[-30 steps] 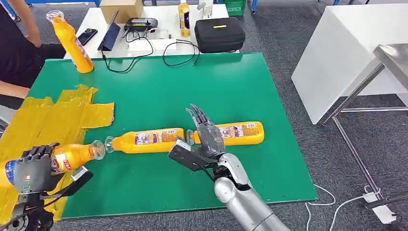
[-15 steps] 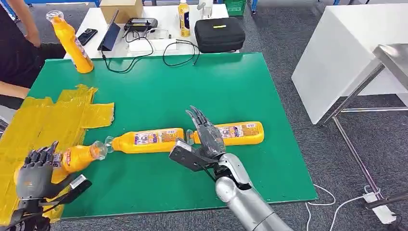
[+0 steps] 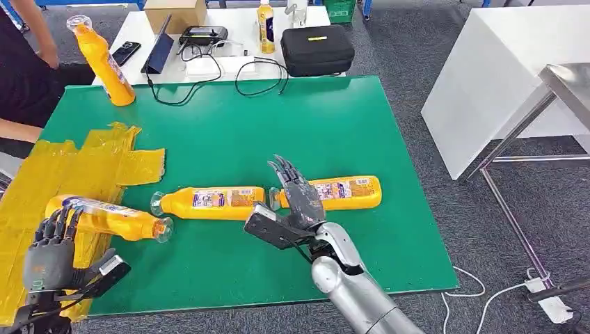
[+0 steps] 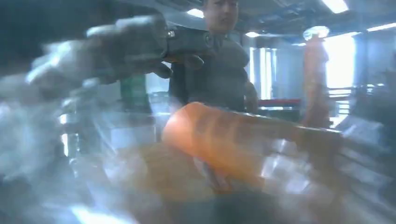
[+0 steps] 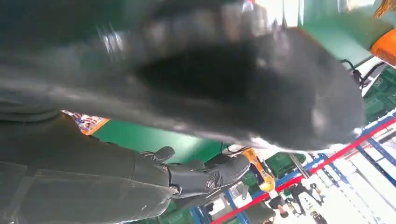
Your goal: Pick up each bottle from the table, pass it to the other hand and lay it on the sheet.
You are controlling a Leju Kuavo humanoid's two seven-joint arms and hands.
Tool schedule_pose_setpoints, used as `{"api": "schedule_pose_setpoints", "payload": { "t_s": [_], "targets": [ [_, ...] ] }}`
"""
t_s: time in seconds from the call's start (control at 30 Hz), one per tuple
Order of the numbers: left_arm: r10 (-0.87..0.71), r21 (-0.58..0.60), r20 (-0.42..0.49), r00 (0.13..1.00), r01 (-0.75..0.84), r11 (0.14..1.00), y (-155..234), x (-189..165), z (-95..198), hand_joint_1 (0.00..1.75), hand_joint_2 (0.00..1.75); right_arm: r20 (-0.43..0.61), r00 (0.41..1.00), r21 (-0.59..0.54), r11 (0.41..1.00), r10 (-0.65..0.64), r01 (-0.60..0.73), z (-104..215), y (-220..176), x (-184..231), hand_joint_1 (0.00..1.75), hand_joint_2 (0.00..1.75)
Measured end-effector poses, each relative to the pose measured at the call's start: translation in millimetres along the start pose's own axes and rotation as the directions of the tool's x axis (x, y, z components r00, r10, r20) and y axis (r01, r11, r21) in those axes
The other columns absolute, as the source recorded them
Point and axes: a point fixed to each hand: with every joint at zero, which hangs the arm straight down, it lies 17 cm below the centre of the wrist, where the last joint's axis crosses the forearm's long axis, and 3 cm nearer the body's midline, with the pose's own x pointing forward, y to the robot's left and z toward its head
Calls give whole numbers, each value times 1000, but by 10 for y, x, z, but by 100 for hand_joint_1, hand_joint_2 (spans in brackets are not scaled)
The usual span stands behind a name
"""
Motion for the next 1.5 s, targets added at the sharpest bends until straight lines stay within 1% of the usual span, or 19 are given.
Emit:
{"api": "schedule_pose_setpoints", "payload": {
  "t_s": [0.27,0.33,0.37,0.4,0.43,0.47,0.5,0.53,0.57,0.63,0.7,0.73,0.77,0.83,0.93,1.03,1.13,1.27,1.5],
  "targets": [
    [7,21,-12,1000,-7,1000,59,-88,26,0,0,-3,1000,6,1000,4,-4,10,21,-22,0,0],
    [64,95,-71,995,-57,994,217,-213,11,0,0,-4,1000,5,1000,8,-8,14,20,-31,0,0],
    [128,161,-126,984,-107,981,335,-328,17,0,0,-4,1000,6,1000,11,-11,18,20,-39,0,0],
    [216,247,-187,958,-167,955,467,-472,43,0,0,-6,1000,7,1000,18,-18,20,21,-47,0,175],
    [337,344,-239,911,-245,906,584,-630,97,0,0,-9,1000,8,1000,27,-27,25,21,-63,0,175],
    [473,434,-262,841,-335,836,659,-759,155,0,0,-14,999,11,999,38,-38,28,23,-80,0,175],
    [608,512,-253,753,-429,744,705,-847,188,0,0,-22,998,15,999,52,-52,31,27,-103,0,175],
    [747,570,-202,633,-544,615,728,-888,189,0,0,-35,997,24,997,76,-75,35,34,-143,0,175],
    [840,588,-129,526,-642,493,754,-859,148,0,0,-44,994,33,995,99,-97,35,40,-176,0,175],
    [942,559,35,334,-788,259,880,-716,33,0,0,-62,987,45,989,147,-144,34,34,-247,0,175],
    [975,490,161,154,-870,56,978,-522,8,0,0,-91,972,41,976,218,-215,57,-41,-401,0,175],
    [975,446,213,63,-894,-40,1023,-377,41,0,0,-114,958,34,965,263,-261,89,-127,-532,0,175],
    [968,405,250,1,-908,-104,1082,-236,77,0,0,-129,945,23,954,301,-300,119,-240,-646,0,175],
    [962,366,267,-48,-919,-147,1127,-56,126,0,0,-165,924,10,937,346,-349,184,-498,-898,0,175],
    [956,359,282,-80,-915,-183,1177,87,180,0,0,-229,888,17,914,399,-406,273,-905,-1256,0,175],
    [952,351,292,-95,-915,-199,1212,184,200,0,0,-283,856,18,895,432,-445,376,-1251,-1552,0,175],
    [949,348,299,-105,-913,-211,1234,239,204,0,0,-317,836,5,882,449,-472,446,-1501,-1711,0,175],
    [942,339,298,-156,-905,-257,1216,290,199,0,0,-337,816,7,868,470,-496,499,-1658,-1817,0,175],
    [938,341,298,-179,-898,-279,1194,314,210,0,0,-342,807,16,862,481,-507,514,-1689,-1852,0,175]
  ]
}}
